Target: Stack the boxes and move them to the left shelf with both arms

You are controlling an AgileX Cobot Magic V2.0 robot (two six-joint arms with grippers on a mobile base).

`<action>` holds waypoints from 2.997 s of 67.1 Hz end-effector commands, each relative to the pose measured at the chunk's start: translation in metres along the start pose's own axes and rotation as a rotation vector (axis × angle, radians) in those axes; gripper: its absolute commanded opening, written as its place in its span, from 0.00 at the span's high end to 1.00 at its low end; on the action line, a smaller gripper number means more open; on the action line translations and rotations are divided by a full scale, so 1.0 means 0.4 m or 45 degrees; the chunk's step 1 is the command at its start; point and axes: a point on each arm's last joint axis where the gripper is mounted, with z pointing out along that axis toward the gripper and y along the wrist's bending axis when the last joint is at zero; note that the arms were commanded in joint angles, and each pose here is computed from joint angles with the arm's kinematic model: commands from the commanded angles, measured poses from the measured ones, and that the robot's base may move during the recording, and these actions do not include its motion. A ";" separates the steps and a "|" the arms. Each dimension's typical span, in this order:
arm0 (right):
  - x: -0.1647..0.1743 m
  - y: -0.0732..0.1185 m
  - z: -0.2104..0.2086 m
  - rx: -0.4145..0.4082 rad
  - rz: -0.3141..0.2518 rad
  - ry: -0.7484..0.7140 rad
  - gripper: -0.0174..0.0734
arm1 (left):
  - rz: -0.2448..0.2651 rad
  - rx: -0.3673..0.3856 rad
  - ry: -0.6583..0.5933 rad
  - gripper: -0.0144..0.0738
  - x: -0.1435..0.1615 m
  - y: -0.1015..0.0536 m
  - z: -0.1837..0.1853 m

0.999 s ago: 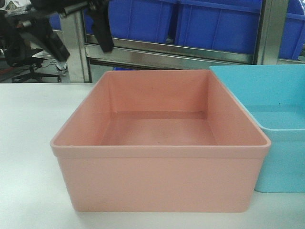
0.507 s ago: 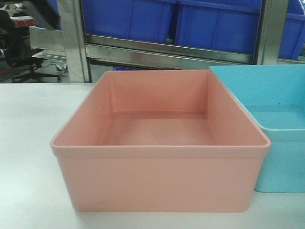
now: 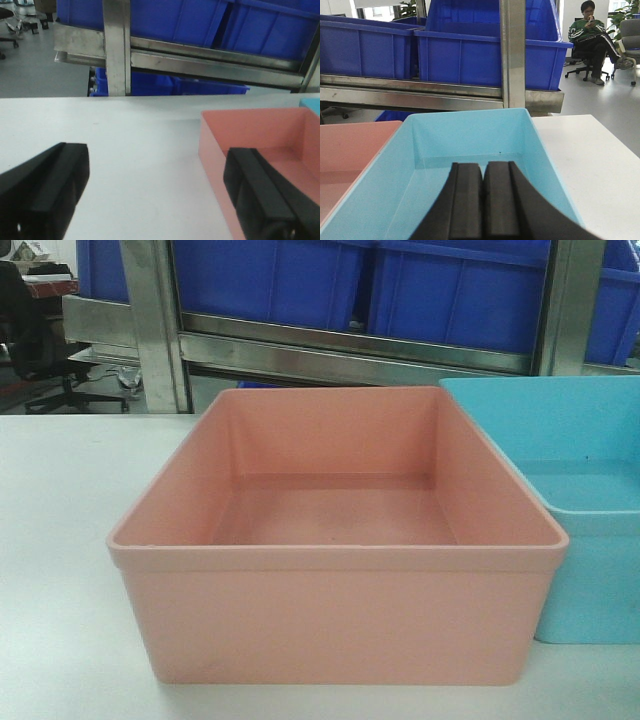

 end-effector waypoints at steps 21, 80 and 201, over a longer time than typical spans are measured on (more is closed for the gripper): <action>-0.024 0.004 -0.002 -0.022 -0.032 -0.124 0.75 | 0.013 0.004 -0.325 0.32 -0.043 -0.003 -0.145; -0.151 0.021 0.100 0.030 -0.153 0.715 0.75 | 0.013 0.004 -0.322 0.32 -0.040 -0.003 -0.144; -0.065 -0.239 0.805 0.158 -0.048 1.626 0.32 | 0.013 0.004 -0.321 0.32 -0.040 -0.003 -0.143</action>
